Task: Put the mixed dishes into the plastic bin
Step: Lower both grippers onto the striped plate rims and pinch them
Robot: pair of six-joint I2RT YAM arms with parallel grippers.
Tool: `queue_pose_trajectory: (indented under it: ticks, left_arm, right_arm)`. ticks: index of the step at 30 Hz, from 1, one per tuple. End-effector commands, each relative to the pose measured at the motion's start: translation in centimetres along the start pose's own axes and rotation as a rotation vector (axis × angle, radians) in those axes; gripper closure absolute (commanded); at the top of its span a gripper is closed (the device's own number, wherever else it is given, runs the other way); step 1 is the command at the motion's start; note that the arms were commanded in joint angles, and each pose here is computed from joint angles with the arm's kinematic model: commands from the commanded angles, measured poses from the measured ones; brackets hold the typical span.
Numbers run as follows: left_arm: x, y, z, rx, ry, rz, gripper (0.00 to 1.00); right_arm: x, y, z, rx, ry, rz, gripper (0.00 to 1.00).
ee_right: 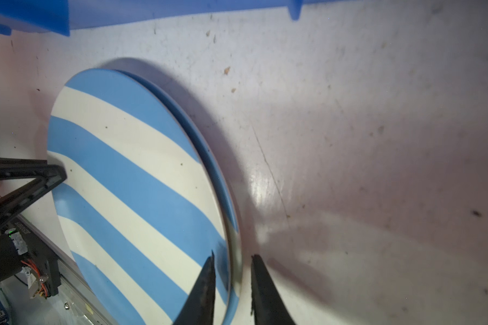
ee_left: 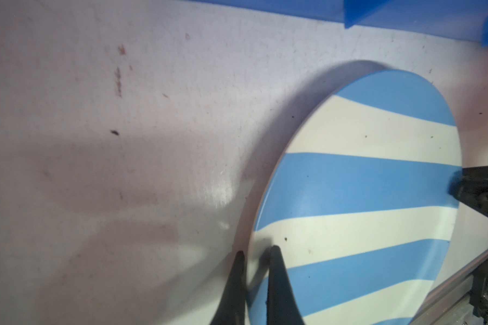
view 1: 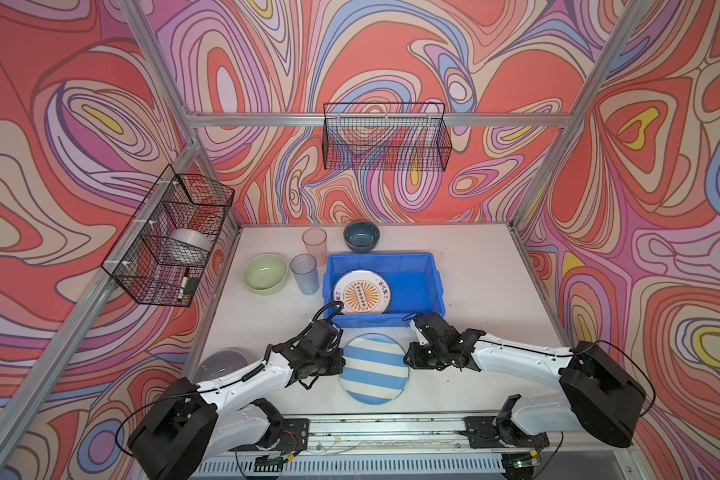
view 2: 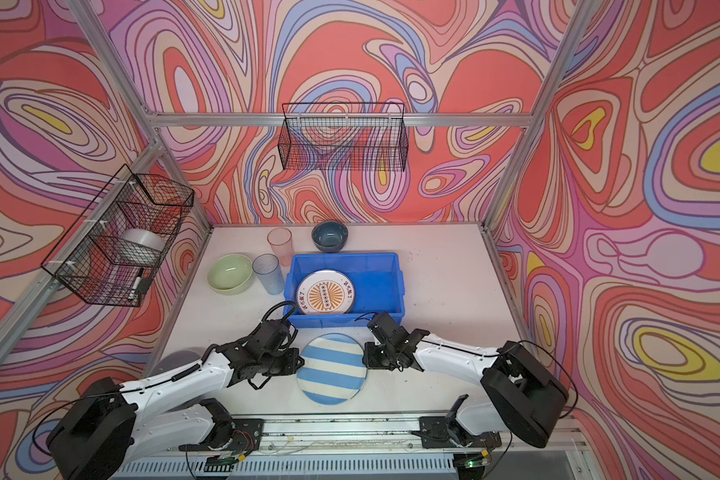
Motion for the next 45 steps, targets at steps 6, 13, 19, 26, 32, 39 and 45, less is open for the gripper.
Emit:
queue_pose_trajectory:
  ticks: [6,13,19,26,32,39,45]
  left_arm:
    - [3.0,-0.4,-1.2,0.027,0.025,0.123,0.92]
    - [3.0,-0.4,-1.3,0.028,0.027,0.123,0.92]
    - [3.0,-0.4,-1.3,0.028,0.027,0.124,0.92]
    - [3.1,-0.5,-1.3,0.029,0.026,0.127,0.92]
    - [3.1,-0.5,-1.3,0.029,0.025,0.127,0.92]
    - [3.1,-0.5,-1.3,0.03,0.028,0.128,0.92]
    - [3.1,-0.6,-1.3,0.031,0.027,0.13,0.92]
  right_arm:
    - [1.0,0.7,0.9,-0.027,0.02,0.024,0.8]
    - [1.4,0.9,1.1,-0.028,0.029,0.031,0.81]
    - [1.7,1.0,1.2,-0.028,0.036,0.041,0.81]
    - [0.7,0.2,0.5,-0.008,0.018,0.001,0.81]
    - [0.5,0.0,0.4,-0.003,0.019,-0.005,0.81]
    - [0.0,-0.4,-0.1,0.016,0.016,-0.023,0.81]
    - [-0.2,-0.5,-0.3,0.026,0.015,-0.034,0.81]
Point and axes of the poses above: each gripper's point midway between its finger pads, its own y axis back along the fingers, its own x axis along the line the jaws close on, z = x × y, the point moved 3 cm from there along y, back along the fingers, and after that the axes turned 13 degrees about y, right-handed, at the moved point
